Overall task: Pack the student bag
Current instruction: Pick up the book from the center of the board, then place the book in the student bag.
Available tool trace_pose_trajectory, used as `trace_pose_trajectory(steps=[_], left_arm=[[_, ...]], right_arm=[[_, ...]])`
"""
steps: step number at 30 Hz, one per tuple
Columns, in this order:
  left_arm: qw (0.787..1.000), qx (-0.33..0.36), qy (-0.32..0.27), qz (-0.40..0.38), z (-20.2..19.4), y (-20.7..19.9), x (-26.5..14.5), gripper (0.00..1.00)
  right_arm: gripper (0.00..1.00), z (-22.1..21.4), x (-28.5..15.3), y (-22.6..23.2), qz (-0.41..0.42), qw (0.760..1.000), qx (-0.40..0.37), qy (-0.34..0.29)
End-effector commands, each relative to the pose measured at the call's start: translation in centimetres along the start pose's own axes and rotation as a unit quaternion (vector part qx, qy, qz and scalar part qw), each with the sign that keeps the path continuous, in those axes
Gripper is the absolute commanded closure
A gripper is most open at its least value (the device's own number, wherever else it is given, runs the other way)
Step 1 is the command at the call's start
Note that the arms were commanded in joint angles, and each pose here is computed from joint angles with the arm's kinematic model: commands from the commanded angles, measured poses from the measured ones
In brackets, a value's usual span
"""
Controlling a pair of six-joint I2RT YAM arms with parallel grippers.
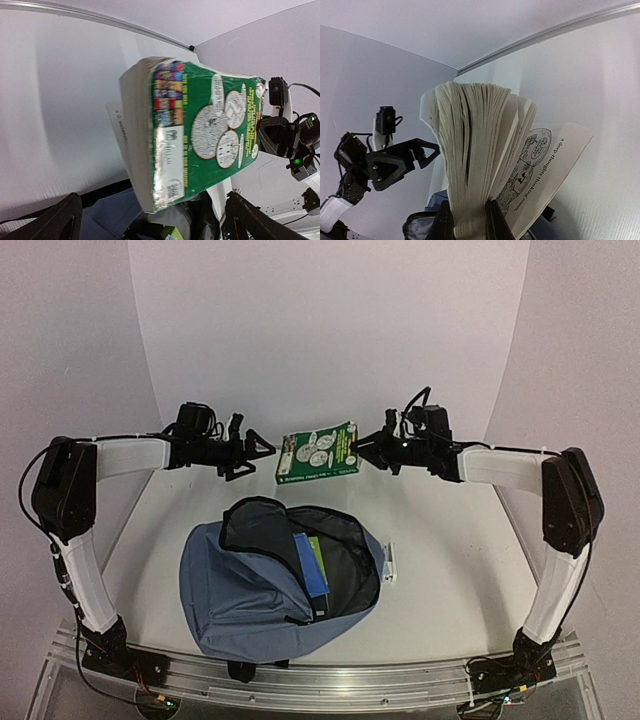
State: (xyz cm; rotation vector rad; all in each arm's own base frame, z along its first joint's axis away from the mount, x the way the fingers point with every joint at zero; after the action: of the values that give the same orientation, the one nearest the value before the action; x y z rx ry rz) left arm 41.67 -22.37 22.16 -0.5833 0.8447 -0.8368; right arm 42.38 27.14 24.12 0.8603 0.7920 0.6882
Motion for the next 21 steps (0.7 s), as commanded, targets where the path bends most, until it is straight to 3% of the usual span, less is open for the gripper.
trace_pose_trajectory(steps=[1, 11, 21], left_arm=[[0.996, 0.009, -0.031, -0.080, 1.5, -4.4, -2.5, 0.00], [0.973, 0.013, -0.019, -0.229, 1.9, -10.1, -5.1, 0.00], [0.969, 0.002, 0.017, -0.247, 0.8, -11.7, -5.3, 0.02]], right_arm=[[1.00, 1.9, -5.1, 8.7, 0.127, 0.990, -0.057, -0.038], [1.00, 0.5, -7.4, 11.5, 0.182, 0.980, -0.076, -0.012], [1.00, -1.1, -7.8, 14.3, 0.248, 0.963, -0.110, 0.000]])
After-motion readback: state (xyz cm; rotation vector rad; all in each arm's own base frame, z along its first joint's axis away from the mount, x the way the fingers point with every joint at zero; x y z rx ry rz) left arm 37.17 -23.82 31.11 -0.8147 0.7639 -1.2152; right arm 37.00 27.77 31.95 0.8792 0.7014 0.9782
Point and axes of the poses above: each gripper's point midway between its finger pads, its own x axis out along the fingers, its own y axis along the line the jaws close on, z = x × y, the point moved 7 cm from there along -x, back along the fingers, and after that the axes turned 4 degrees about x, right-handed, at the moved point
